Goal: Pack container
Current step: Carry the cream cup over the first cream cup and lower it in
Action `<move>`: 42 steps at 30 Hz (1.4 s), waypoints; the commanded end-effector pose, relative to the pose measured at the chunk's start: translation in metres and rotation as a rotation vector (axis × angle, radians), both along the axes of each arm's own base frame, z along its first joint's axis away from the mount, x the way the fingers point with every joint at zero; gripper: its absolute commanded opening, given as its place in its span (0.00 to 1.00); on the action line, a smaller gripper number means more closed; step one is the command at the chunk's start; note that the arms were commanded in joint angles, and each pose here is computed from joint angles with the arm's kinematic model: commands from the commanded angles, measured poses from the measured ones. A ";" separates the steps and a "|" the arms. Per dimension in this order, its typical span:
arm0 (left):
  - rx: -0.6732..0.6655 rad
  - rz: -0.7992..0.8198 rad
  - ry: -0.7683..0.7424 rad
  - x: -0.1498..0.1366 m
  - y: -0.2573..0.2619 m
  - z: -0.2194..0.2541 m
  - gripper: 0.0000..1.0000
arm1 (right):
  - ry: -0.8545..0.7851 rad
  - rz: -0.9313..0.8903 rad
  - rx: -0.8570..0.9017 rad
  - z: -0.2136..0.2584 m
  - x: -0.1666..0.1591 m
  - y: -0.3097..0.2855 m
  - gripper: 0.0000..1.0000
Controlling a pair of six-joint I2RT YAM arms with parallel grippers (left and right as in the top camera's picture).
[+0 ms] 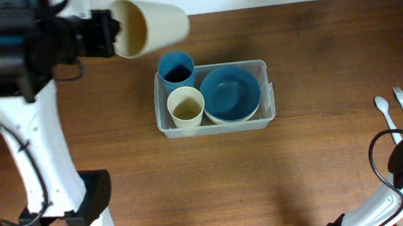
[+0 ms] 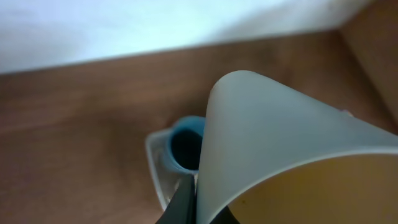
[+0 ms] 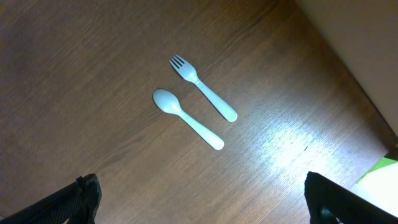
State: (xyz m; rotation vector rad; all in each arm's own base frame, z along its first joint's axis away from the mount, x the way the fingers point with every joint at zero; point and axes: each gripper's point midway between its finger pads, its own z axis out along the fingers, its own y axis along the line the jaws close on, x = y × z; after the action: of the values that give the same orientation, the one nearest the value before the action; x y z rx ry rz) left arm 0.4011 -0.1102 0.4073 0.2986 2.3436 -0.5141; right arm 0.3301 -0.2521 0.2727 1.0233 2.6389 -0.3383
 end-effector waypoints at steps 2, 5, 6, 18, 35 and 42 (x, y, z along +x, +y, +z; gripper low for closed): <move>0.010 -0.077 0.098 -0.003 -0.019 -0.028 0.01 | 0.014 -0.005 -0.008 -0.002 -0.001 -0.002 0.99; 0.016 -0.080 0.130 -0.008 -0.020 -0.034 0.02 | 0.013 -0.005 -0.008 -0.002 -0.001 -0.002 0.99; 0.018 -0.077 0.125 -0.011 -0.019 -0.032 0.02 | 0.014 -0.005 -0.008 -0.002 -0.001 -0.002 0.99; -0.028 -0.060 0.059 -0.066 -0.009 0.010 0.02 | 0.014 -0.005 -0.008 -0.002 -0.001 -0.002 0.99; 0.126 0.041 0.282 -0.079 0.020 -0.060 0.02 | 0.014 -0.005 -0.007 -0.002 -0.001 -0.002 0.99; 0.136 0.039 0.328 -0.069 0.018 -0.075 0.02 | 0.014 -0.005 -0.007 -0.002 -0.001 -0.002 0.99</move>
State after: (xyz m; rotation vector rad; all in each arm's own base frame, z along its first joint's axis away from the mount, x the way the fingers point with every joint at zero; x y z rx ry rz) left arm 0.3243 -0.0918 0.3407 0.2607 2.6773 -0.4185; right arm 0.3299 -0.2524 0.2727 1.0238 2.6389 -0.3410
